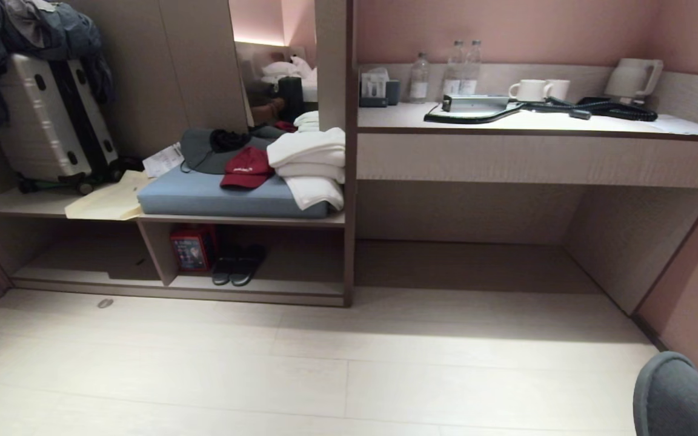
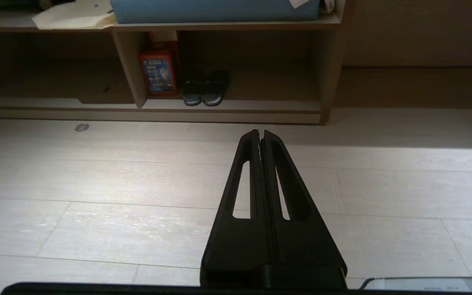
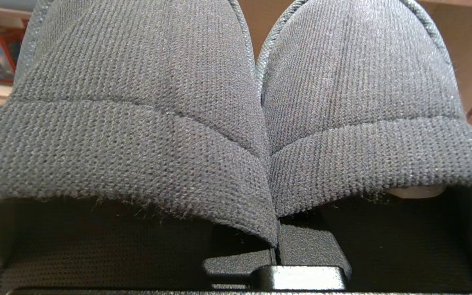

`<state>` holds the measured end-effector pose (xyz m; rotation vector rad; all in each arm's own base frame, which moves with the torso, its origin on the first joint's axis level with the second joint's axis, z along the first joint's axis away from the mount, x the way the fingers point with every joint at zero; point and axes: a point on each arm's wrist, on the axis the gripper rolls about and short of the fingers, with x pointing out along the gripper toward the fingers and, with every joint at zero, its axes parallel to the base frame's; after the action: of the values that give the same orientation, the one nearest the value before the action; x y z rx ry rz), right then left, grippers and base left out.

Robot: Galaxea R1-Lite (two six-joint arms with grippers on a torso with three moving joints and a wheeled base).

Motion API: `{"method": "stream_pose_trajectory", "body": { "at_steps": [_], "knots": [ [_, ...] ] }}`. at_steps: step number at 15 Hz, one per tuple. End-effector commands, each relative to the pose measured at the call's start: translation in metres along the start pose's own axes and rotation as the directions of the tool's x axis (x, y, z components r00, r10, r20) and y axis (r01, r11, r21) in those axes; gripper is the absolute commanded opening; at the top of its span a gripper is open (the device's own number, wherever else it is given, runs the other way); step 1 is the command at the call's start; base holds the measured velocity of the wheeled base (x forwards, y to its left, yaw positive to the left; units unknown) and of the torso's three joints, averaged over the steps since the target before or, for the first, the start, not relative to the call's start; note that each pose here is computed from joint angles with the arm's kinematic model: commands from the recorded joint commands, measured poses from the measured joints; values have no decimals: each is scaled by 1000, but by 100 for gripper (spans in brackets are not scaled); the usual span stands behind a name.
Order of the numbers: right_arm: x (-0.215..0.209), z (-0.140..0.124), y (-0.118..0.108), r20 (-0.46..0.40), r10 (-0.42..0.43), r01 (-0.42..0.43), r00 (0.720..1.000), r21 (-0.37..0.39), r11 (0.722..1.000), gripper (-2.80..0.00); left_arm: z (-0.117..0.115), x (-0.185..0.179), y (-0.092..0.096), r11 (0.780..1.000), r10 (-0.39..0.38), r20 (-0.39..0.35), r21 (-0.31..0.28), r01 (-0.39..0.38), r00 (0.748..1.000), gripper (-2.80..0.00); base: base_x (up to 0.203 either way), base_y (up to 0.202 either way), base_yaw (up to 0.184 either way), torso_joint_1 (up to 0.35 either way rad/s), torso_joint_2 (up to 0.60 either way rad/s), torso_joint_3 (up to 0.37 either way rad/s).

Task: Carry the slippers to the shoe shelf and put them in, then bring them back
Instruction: Place the slippers into the shoe cabinet

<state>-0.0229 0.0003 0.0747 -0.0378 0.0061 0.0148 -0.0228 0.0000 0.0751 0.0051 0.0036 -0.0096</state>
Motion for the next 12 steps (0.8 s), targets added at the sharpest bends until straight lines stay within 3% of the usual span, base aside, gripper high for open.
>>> {"method": "stream_pose_trajectory", "body": {
  "at_steps": [1, 12],
  "knots": [
    [0, 0, 0, 0, 1, -1, 1000, 0, 1000, -280, 0, 0, 0, 1000, 0, -1, -1, 0, 1000, -280, 0, 200, -1, 2, -1, 2],
    [0, 0, 0, 0, 1, -1, 1000, 0, 1000, -280, 0, 0, 0, 1000, 2, -1, -5, -2, 1000, -280, 0, 194, -1, 4, 0, 2]
  ]
}}
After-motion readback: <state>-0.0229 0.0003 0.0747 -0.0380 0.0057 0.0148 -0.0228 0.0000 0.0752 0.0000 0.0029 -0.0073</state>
